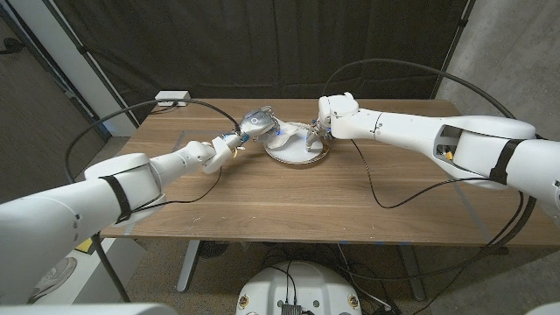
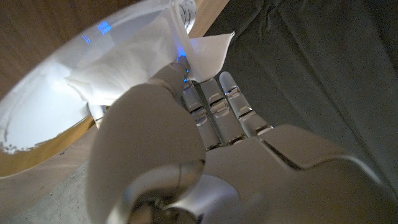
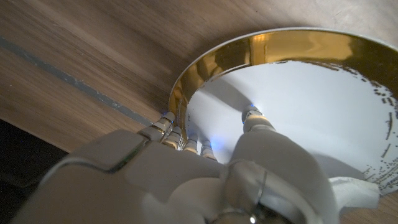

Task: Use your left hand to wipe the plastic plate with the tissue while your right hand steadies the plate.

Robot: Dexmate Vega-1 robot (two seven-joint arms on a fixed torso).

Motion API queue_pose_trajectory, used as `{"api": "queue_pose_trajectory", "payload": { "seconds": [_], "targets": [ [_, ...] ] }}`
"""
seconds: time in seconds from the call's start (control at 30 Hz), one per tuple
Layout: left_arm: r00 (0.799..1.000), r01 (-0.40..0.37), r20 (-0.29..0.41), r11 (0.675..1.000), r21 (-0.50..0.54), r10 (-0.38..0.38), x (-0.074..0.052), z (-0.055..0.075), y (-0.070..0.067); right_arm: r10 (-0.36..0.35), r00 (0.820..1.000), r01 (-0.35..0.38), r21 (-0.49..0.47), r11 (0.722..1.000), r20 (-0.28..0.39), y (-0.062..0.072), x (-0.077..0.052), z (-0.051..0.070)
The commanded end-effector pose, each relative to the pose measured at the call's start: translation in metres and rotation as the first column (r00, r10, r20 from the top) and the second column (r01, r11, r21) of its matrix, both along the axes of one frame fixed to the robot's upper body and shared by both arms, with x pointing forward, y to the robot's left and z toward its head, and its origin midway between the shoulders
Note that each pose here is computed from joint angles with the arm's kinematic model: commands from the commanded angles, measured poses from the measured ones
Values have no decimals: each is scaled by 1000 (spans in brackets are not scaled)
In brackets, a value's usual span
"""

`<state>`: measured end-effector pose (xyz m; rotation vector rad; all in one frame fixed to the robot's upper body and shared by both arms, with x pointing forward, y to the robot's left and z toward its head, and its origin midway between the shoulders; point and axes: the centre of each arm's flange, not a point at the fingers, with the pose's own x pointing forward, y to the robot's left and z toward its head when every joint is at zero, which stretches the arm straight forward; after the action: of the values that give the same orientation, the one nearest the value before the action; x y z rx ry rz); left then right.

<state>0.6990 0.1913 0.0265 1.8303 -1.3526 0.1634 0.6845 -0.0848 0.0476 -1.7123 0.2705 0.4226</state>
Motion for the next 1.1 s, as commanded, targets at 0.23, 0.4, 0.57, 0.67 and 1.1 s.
{"api": "queue_pose_trajectory", "payload": {
  "seconds": [0.23,0.4,0.57,0.67,1.1],
  "targets": [
    [977,-204,-52,979,24,205,25,-21,-7,3,1000,-2,13,1000,-31,-2,-2,-6],
    [981,-187,-51,981,42,189,24,-26,-16,3,999,-2,18,1000,-34,-3,-2,-6],
    [987,-154,-33,986,66,156,21,-25,-24,1,999,0,19,1000,-33,-4,-3,-5],
    [990,-142,-5,986,85,143,19,-24,-27,2,999,-1,24,1000,-32,-4,-5,-6],
    [987,35,-160,982,185,-5,1,-26,-32,4,1000,-4,15,1000,-28,-4,-4,-4]
  ]
}}
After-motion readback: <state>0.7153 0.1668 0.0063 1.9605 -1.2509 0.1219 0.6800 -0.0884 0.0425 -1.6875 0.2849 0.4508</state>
